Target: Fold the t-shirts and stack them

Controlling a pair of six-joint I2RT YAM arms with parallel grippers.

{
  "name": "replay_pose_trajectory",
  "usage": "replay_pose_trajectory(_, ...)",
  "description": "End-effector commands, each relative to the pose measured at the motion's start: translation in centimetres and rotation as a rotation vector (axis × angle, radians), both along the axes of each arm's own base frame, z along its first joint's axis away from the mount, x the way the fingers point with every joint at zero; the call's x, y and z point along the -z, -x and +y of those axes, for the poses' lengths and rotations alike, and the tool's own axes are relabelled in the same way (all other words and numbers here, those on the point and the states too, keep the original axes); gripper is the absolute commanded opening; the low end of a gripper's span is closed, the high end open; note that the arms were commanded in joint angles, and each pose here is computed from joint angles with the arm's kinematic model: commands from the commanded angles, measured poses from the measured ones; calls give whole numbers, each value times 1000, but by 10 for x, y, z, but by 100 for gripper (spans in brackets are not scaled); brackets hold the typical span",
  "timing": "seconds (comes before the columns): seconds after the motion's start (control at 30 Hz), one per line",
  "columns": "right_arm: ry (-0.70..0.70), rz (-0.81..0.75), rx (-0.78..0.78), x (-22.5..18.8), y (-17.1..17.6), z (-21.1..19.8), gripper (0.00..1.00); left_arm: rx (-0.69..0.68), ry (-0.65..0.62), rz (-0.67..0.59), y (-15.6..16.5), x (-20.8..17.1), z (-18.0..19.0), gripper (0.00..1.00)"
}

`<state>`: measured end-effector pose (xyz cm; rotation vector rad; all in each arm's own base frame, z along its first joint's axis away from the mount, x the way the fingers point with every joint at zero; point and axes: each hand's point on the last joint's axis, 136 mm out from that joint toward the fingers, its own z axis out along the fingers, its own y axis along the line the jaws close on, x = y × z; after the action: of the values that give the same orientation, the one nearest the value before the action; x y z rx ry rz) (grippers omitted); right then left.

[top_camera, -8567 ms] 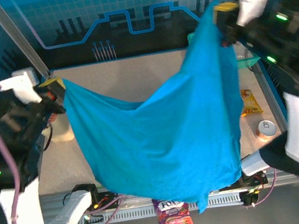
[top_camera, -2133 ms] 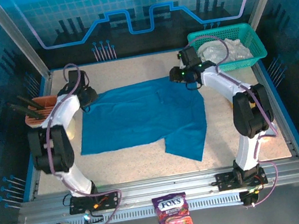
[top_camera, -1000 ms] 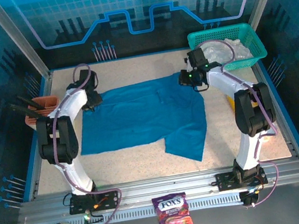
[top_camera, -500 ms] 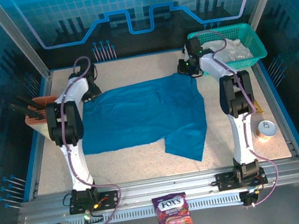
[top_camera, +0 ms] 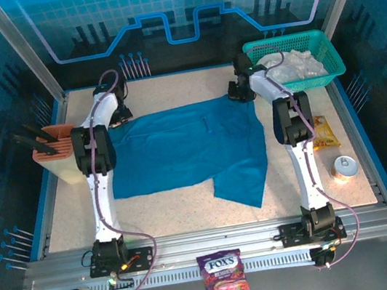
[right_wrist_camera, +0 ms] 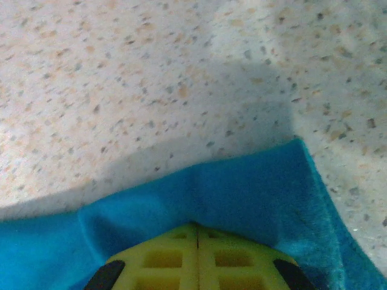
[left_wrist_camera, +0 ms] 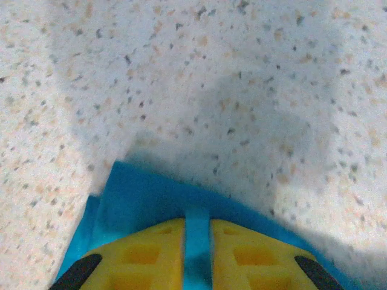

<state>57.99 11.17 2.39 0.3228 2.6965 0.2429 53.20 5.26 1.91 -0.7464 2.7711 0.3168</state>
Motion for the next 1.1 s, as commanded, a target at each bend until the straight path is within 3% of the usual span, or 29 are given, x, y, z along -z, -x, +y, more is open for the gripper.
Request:
replay_pose_trajectory(0.0, 145, 125, 74, 35, 22, -18, 6, 2, -12, 150, 25, 12, 10, 20)
replay_pose_trajectory(0.23, 186, 121, 219, 31, 30, -41, 4, -19, 5, 167, 26, 13, 13, 20)
replay_pose_trajectory(0.4, 123, 66, 272, 14, 40, -37, 5, -43, -21, 172, 31, 10, 18, 17)
replay_pose_trajectory(0.67, 91, -22, 172, -35, 37, -19, 11, -70, -81, 147, 29, 7, 37, 14)
replay_pose_trajectory(0.9, 107, -112, 34, -59, 19, -10, 18, -25, -24, 48, 9, -4, 31, 10)
replay_pose_trajectory(0.97, 108, -128, 4, -62, 17, -8, 20, -11, 13, -25, 1, -19, 24, 15)
replay_pose_trajectory(1.07, 85, -144, -32, -65, 20, -1, 21, 15, 62, -135, -10, -52, 12, 31)
